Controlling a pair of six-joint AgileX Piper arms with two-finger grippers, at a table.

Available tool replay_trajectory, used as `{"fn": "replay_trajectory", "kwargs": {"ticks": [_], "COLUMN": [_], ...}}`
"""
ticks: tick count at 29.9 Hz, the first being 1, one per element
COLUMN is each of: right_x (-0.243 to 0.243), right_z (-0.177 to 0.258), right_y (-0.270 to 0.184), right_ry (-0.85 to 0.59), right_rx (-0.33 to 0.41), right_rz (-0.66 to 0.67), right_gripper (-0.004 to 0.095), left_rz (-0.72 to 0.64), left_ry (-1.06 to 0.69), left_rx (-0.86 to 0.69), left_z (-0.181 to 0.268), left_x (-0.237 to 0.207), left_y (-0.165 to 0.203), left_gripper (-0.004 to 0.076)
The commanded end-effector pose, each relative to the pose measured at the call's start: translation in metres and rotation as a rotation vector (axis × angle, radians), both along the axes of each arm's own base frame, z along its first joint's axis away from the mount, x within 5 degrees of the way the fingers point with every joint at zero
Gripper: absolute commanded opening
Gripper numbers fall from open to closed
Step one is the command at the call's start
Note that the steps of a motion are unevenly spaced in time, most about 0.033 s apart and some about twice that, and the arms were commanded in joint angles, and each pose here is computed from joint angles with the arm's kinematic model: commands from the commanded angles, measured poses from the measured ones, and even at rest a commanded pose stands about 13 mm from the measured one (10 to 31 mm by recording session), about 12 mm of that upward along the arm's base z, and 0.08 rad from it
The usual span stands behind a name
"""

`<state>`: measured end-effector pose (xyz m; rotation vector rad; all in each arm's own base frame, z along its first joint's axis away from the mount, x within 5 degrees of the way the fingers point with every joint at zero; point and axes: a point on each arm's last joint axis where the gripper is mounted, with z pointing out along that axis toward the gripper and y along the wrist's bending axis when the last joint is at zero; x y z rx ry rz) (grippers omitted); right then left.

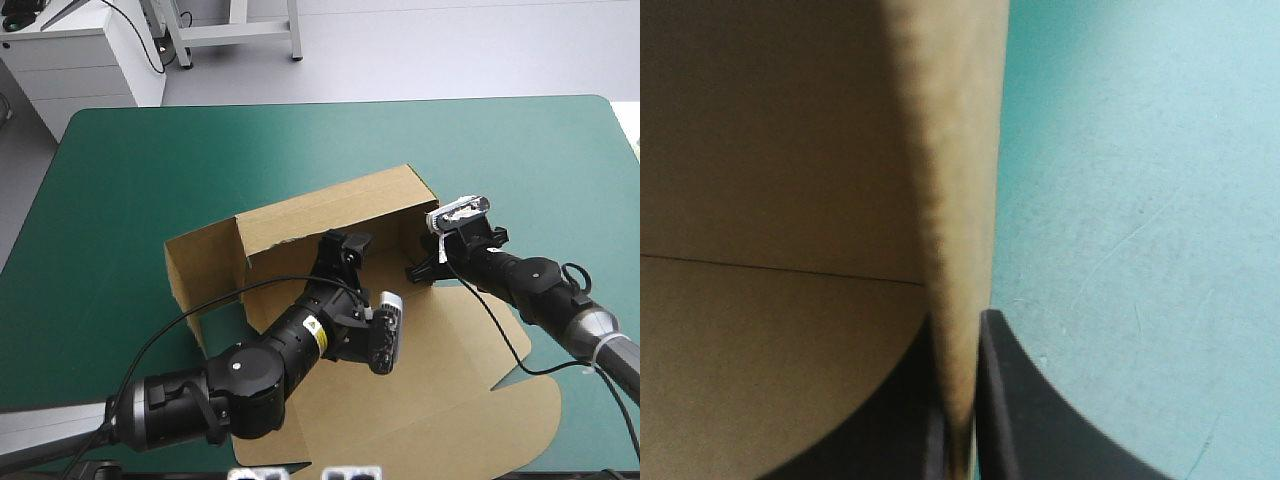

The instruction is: Fold the box

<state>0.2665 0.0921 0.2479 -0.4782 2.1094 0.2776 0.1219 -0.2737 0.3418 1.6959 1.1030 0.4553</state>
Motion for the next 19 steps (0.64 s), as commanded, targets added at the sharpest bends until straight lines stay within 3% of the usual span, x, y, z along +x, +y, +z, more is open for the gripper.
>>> {"fn": "replay_trajectory", "kwargs": {"ticks": [1,4,5,7,13,19], "right_x": [0.000,0.000,0.000,0.000,0.000,0.001], "right_z": [0.018,0.018,0.018,0.018,0.018,0.018], "right_y": [0.001,0.001,0.001,0.001,0.000,0.000], "right_ry": [-0.042,-0.043,-0.043,-0.043,-0.046,-0.049], "right_rx": [0.048,0.047,0.047,0.047,0.045,0.042], "right_rz": [-0.003,-0.004,-0.004,-0.004,-0.010,-0.017], "right_gripper": [-0.0018,-0.0018,-0.0018,-0.0018,-0.0018,-0.0018], "left_rz": [-0.033,-0.046,-0.056,-0.069,-0.084,0.027], "left_ry": [-0.078,-0.054,-0.049,-0.033,0.122,0.394], "left_rx": [-0.057,-0.089,-0.095,-0.095,-0.076,-0.077], "left_z": [0.030,0.039,0.043,0.049,0.077,0.107], "left_x": [-0.014,-0.018,-0.019,-0.020,-0.028,-0.015], "left_y": [0.008,0.010,0.010,0.010,0.015,0.042], "left_gripper": [0.0366,0.0053,-0.0006,0.0027,0.0019,0.0019]}}
